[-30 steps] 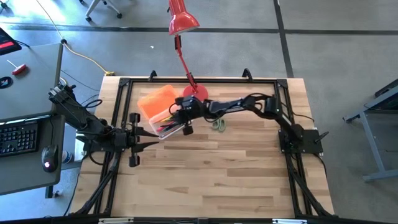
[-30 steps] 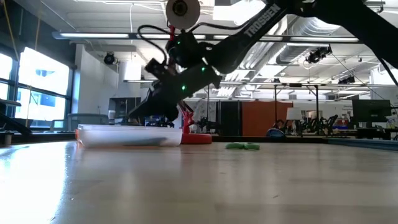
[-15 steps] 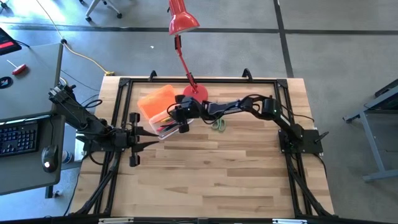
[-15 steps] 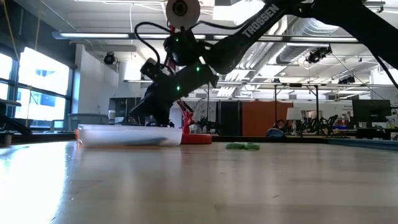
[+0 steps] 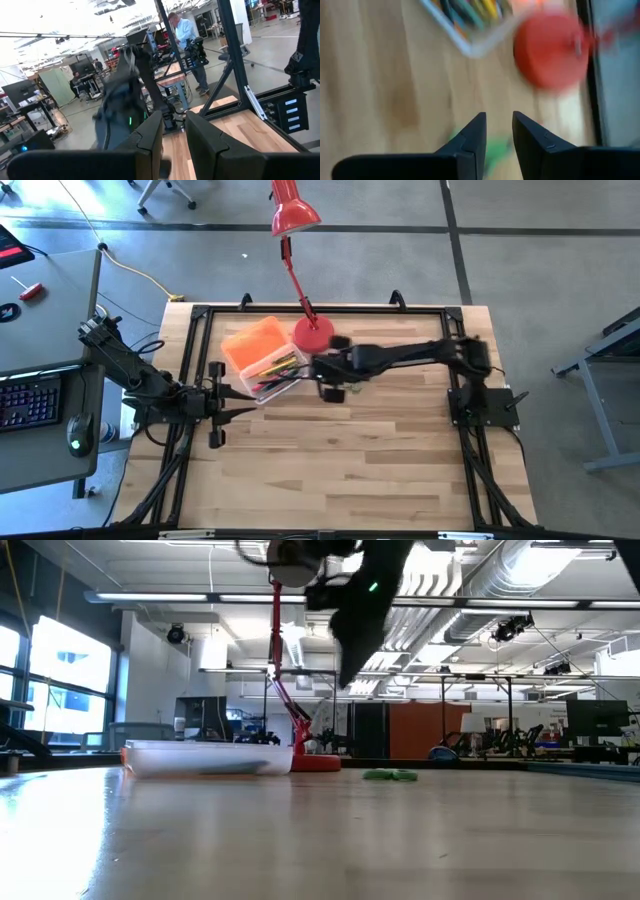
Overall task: Pick & place school supplies into a supply box
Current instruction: Put the green scissors into the orange supply box
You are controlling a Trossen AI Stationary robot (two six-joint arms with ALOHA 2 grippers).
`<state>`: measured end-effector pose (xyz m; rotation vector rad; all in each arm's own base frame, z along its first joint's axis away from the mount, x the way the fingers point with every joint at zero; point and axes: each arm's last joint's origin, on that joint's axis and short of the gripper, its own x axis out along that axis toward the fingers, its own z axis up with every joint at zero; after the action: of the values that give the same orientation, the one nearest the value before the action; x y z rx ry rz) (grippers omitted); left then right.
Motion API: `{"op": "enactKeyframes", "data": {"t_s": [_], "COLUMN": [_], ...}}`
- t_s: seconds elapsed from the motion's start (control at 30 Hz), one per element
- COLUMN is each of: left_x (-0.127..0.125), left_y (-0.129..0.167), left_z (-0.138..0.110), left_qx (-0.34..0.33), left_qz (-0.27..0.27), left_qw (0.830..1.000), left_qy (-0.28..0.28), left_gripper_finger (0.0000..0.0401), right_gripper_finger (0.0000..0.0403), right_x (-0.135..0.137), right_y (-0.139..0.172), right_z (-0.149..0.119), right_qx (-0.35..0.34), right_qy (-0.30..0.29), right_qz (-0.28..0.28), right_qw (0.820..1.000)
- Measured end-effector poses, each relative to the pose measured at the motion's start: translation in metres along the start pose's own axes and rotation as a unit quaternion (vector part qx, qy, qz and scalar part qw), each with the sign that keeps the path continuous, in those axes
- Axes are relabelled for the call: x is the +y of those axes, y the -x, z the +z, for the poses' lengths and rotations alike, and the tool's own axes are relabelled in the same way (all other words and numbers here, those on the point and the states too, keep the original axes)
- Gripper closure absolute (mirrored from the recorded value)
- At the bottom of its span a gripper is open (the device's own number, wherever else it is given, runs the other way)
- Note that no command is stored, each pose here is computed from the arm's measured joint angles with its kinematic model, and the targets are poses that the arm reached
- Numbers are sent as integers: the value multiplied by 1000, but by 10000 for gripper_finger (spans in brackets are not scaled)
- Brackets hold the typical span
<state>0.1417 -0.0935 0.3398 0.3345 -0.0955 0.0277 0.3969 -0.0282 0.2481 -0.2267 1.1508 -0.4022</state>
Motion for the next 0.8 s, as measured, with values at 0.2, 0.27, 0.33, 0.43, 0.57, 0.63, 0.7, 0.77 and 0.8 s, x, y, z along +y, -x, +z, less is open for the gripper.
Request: {"op": "enactKeyframes", "data": {"t_s": [0.2,0.27,0.33,0.43,0.57,0.63,0.7,0.77,0.8], "left_x": [0,1,1,1,1,1,1,1,1], "left_y": [0,0,0,0,0,0,0,0,0], "left_z": [1,2,2,2,2,2,2,2,2], "left_qx": [-6,-8,-10,-12,-13,-13,-13,-13,-13], "left_qz": [1,0,1,0,-1,-1,-1,-1,-1], "left_qw": [1000,1000,1000,1000,1000,1000,1000,1000,1000], "left_qy": [6,8,12,24,26,26,26,26,26], "left_gripper_finger": [284,284,284,284,284,284,284,284,284], "right_gripper_finger": [330,330,330,330,330,330,330,330,330], "right_x": [-25,-26,-22,-11,-2,0,-2,-5,-8], "right_y": [54,57,49,32,8,-2,-9,-14,-15], "right_z": [-36,-48,-61,-82,-99,-104,-106,-110,-111], "right_qx": [46,44,52,79,102,100,90,96,97], "right_qy": [-186,-246,-292,-334,-378,-398,-408,-415,-419], "right_qz": [-12,-9,1,40,98,117,131,130,124], "right_qw": [981,968,955,938,915,904,899,895,894]}}
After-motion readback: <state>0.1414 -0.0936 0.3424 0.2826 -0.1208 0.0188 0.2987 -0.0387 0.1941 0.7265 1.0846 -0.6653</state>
